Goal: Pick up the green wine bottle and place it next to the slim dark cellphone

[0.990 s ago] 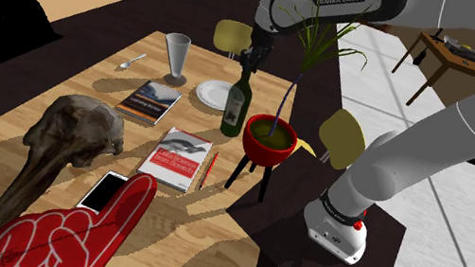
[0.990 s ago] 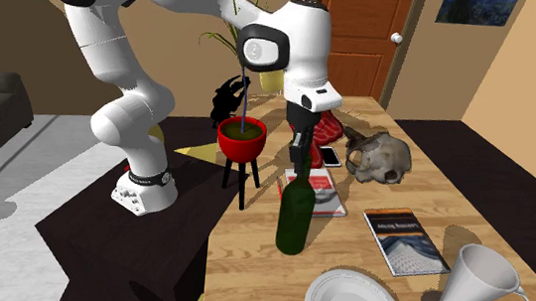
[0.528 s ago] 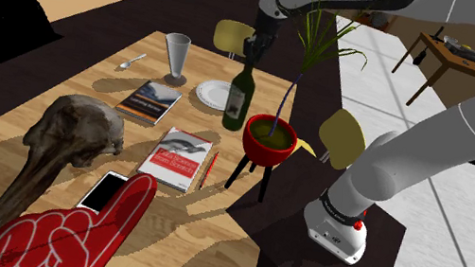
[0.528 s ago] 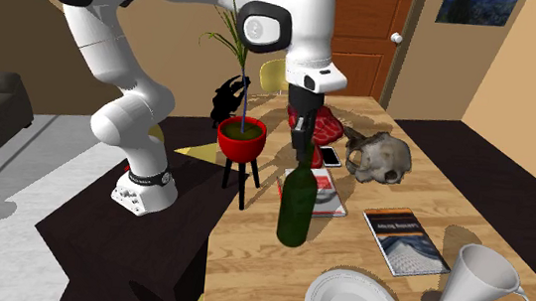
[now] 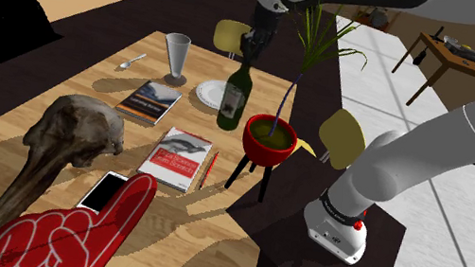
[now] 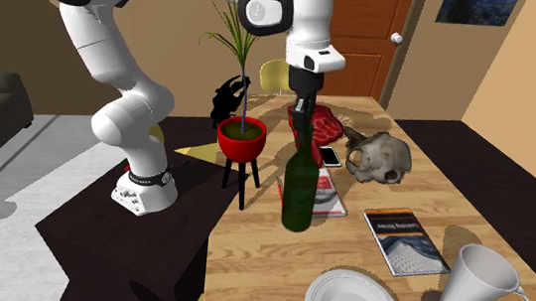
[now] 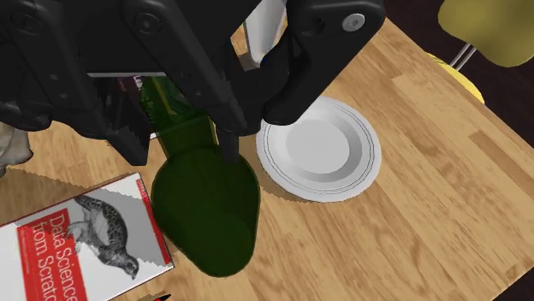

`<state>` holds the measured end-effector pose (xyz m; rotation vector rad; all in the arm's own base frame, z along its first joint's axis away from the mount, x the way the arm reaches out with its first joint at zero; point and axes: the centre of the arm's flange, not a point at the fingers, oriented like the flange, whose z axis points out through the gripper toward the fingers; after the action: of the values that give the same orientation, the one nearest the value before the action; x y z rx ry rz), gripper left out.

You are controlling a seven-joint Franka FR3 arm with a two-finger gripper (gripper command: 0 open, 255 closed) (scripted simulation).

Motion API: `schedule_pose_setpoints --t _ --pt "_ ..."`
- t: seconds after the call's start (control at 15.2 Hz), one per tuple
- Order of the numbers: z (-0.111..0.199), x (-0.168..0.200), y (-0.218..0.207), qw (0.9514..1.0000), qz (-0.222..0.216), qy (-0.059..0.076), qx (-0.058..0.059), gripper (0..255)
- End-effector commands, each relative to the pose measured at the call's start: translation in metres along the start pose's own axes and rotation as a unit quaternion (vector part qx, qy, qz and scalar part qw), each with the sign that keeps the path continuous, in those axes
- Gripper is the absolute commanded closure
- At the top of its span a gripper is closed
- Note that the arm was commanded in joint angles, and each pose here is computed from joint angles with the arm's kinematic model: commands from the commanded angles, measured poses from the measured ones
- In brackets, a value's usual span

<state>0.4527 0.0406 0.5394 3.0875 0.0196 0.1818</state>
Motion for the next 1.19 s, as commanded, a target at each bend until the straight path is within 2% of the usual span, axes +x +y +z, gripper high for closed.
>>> schedule_pose_setpoints --t 0.0,1.12 --pt "-0.003 -0.007 -0.025 1.0 0.001 0.0 0.0 255" --pt "-0.023 -0.076 -0.238 1.0 0.001 0.0 0.0 255"
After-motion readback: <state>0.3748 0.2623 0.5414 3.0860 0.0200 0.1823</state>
